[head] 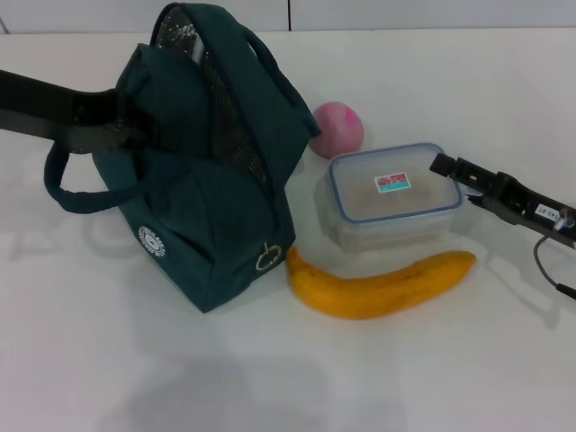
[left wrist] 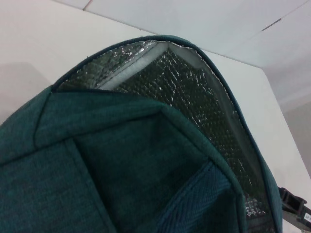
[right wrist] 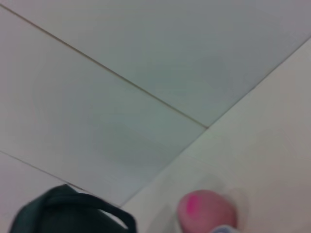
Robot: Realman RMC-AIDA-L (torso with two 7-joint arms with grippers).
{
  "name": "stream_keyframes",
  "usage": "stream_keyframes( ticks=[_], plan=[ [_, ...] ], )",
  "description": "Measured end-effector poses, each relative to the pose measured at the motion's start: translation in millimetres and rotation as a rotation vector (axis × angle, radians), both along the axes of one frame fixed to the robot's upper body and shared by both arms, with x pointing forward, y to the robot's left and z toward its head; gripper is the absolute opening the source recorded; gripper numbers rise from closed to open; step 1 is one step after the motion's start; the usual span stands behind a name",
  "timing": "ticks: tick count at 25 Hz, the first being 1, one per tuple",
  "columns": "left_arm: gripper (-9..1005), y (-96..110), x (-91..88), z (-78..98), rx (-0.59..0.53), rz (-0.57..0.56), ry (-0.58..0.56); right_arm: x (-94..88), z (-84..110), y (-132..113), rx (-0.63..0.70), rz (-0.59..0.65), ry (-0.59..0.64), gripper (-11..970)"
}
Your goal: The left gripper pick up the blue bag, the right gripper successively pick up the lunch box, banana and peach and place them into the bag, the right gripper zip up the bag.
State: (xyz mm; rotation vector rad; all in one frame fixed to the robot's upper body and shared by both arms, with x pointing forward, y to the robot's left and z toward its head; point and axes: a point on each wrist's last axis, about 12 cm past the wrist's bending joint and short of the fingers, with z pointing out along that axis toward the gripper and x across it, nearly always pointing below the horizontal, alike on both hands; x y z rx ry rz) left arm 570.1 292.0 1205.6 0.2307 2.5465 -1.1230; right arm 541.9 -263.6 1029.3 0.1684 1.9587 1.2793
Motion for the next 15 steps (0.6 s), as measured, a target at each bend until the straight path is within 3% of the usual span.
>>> stream_keyframes(
  ticks=[15],
  plan=[
    [43, -6, 1.4, -7.7, -0.027, -0.029, 0.019, -1.8, 15.0, 2, 0.160, 0.045, 0.027, 784]
  ],
)
